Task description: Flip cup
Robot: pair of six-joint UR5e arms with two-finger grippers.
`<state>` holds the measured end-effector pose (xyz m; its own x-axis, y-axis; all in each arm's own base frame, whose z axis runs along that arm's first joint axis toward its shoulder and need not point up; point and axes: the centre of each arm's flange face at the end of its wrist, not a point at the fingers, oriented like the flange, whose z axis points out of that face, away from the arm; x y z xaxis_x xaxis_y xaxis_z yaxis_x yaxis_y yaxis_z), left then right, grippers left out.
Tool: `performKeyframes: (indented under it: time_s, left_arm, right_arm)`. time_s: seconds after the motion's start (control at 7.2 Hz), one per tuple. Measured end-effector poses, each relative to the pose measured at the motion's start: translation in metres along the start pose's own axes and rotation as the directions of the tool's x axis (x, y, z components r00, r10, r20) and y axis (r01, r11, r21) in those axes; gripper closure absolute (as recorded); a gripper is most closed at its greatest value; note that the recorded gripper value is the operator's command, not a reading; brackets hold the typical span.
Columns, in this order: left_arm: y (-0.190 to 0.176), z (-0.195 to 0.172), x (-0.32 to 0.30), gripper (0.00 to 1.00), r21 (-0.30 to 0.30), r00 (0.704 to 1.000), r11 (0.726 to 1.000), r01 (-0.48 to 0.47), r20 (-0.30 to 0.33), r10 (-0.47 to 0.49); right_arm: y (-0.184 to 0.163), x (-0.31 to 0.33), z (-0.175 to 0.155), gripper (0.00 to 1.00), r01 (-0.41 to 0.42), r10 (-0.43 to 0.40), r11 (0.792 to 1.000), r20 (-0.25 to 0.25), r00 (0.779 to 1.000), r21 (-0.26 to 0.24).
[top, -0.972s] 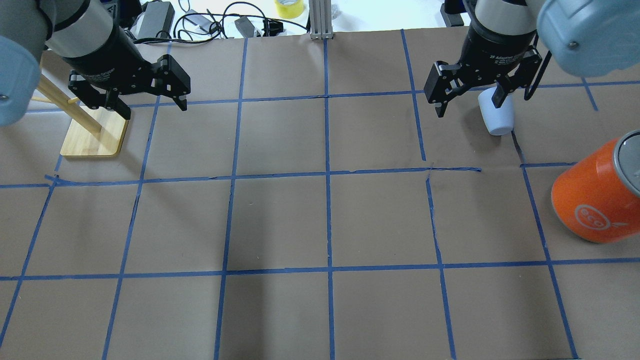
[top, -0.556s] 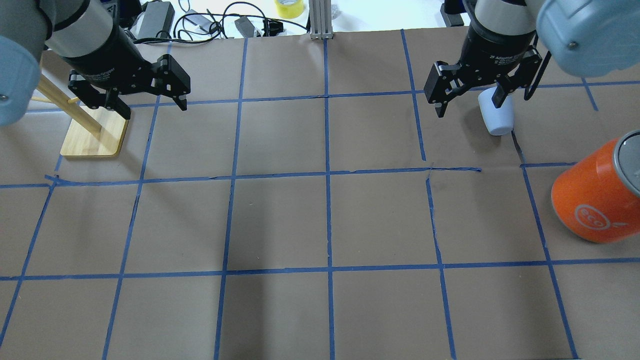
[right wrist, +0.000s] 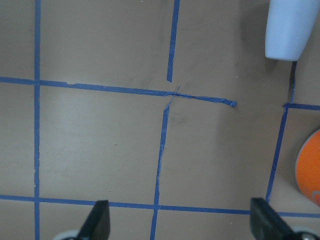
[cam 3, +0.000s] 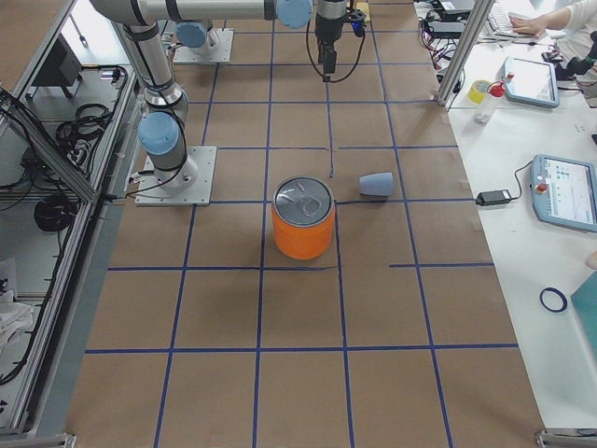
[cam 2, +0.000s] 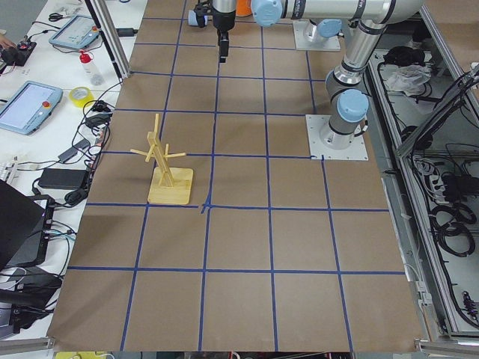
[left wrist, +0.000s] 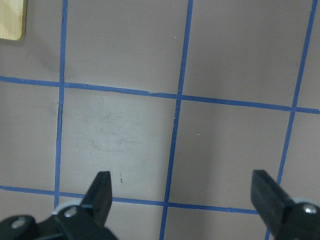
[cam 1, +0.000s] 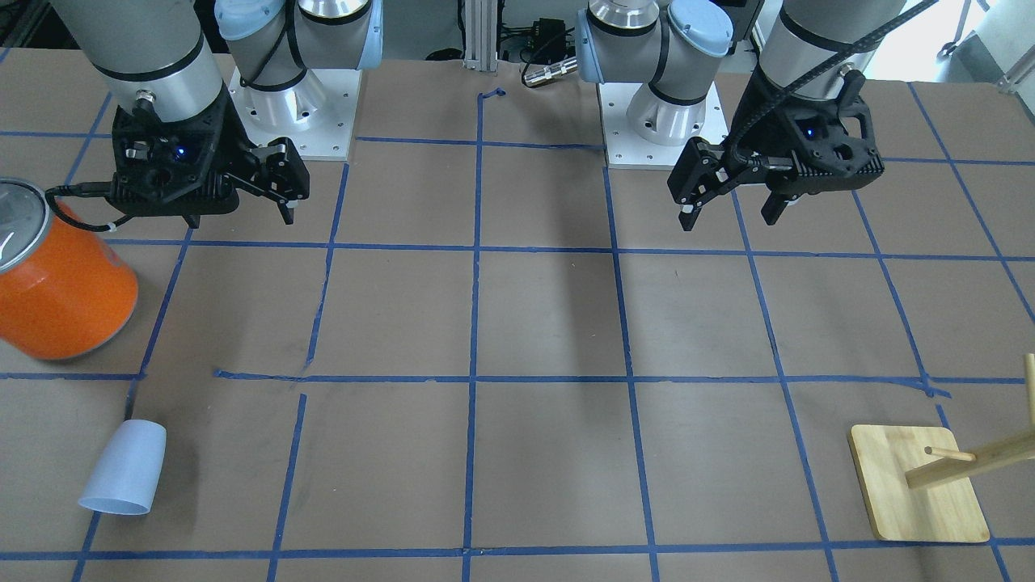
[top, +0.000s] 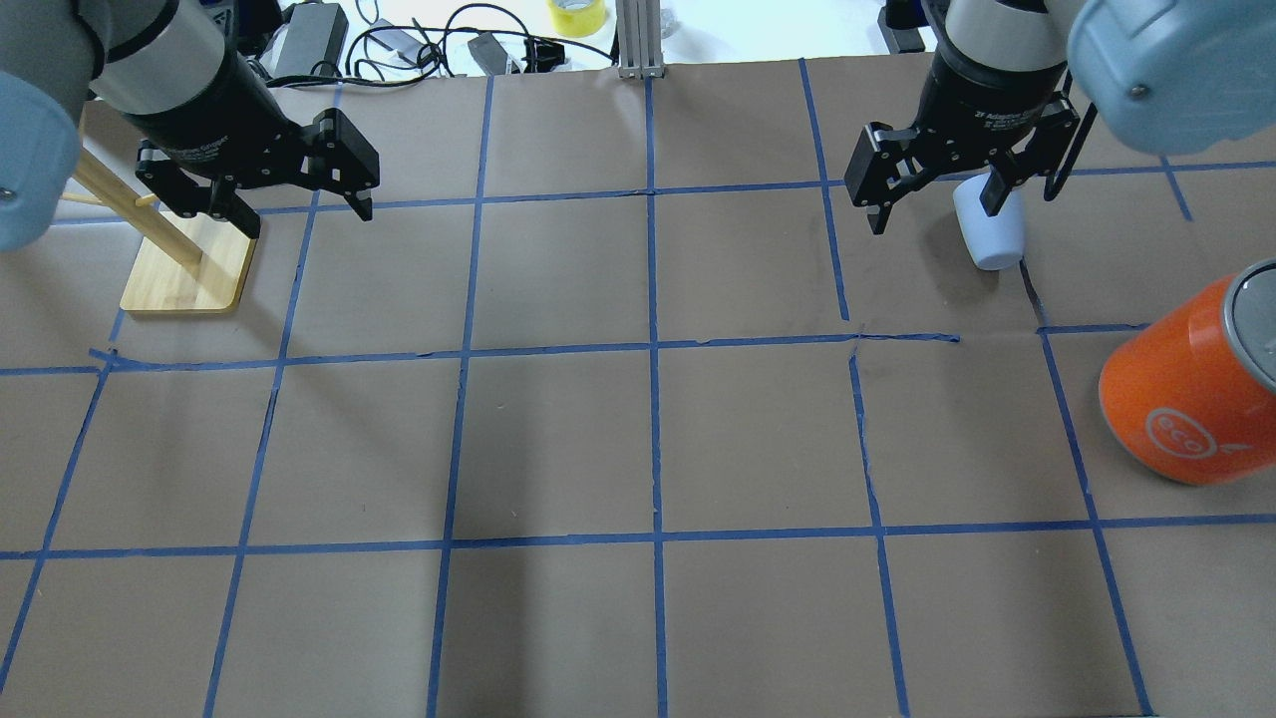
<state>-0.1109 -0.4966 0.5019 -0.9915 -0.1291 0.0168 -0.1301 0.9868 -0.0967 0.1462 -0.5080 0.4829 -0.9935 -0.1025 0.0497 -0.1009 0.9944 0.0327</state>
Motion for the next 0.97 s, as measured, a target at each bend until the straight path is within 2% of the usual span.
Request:
performKeyframes:
  time_s: [0.69, 0.97]
  left_arm:
    - [0.0, 0.001, 0.0, 0.0, -0.001, 1.0, 1.0, 0.001, 0.0, -0.001]
    - [0.0, 0.001, 0.0, 0.0, -0.002, 1.0, 1.0, 0.0, 0.0, 0.0]
  right_arm:
    - [-0.009, 0.022, 0.0, 0.0, -0.035, 0.035, 0.999, -0.003, 0.999, 0.027]
    - [-0.017, 0.042, 0.012, 0.0, -0.065, 0.065, 0.998, -0.004, 0.998, 0.003]
